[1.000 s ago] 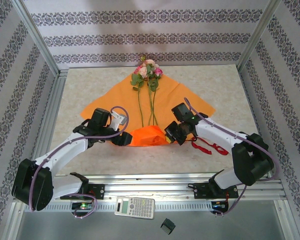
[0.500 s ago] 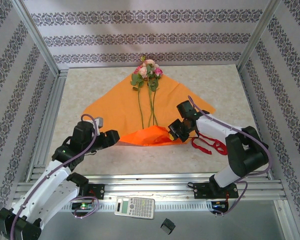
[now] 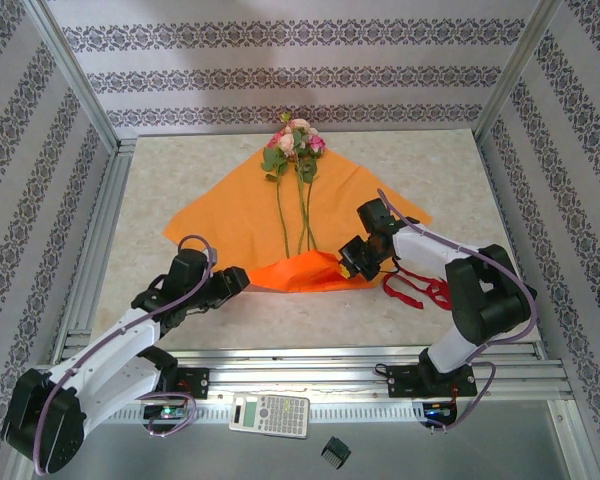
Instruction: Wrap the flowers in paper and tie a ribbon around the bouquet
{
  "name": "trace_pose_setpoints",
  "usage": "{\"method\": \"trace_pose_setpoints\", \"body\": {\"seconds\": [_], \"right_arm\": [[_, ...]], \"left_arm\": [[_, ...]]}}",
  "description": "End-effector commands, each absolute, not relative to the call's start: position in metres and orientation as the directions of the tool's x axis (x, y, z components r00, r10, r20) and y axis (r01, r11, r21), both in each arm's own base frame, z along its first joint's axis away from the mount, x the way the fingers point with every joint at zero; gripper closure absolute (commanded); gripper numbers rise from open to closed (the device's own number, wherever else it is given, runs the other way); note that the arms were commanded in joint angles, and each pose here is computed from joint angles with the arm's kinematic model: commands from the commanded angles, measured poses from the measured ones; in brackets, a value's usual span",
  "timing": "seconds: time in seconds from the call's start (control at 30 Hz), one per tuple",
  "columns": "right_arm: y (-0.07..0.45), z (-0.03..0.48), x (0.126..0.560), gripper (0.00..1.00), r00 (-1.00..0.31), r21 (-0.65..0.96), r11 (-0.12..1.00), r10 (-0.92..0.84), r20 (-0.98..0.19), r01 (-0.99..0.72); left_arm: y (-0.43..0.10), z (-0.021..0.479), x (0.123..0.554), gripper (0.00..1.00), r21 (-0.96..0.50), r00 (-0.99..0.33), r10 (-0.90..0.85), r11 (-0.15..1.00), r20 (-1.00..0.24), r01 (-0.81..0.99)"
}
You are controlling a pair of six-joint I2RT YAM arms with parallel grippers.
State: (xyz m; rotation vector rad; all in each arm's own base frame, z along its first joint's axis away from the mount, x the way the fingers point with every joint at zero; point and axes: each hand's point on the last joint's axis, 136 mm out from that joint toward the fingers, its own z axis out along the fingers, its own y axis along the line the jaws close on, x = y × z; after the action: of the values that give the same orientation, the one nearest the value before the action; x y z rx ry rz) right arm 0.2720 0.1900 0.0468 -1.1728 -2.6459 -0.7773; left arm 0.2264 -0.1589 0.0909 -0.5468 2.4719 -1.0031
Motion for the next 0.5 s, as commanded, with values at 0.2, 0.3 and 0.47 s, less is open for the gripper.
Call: {"method": "trace_pose_setpoints", "body": {"seconds": [0.2,0.3,0.47], "right_arm": [[0.192,0.042,0.286,1.0,-0.667,0.404,0.536,0.655,0.354,0.741],[0.193,0.038,0.29,1.0,-0.658,0.403,0.525,0.658,0.367,0.75],[0.197,0.035,0.296,1.0,-0.644,0.407,0.504,0.656,0.394,0.762]], "left_arm": [[-0.175,0.094,0.233,0.44,-0.745,-0.833,-0.485,0.652,-0.267,-0.14],[-0.175,0.086,0.233,0.46,-0.734,-0.83,-0.481,0.665,-0.282,-0.136],[-0.173,0.079,0.245,0.47,-0.712,-0.812,-0.48,0.693,-0.332,-0.118]]}}
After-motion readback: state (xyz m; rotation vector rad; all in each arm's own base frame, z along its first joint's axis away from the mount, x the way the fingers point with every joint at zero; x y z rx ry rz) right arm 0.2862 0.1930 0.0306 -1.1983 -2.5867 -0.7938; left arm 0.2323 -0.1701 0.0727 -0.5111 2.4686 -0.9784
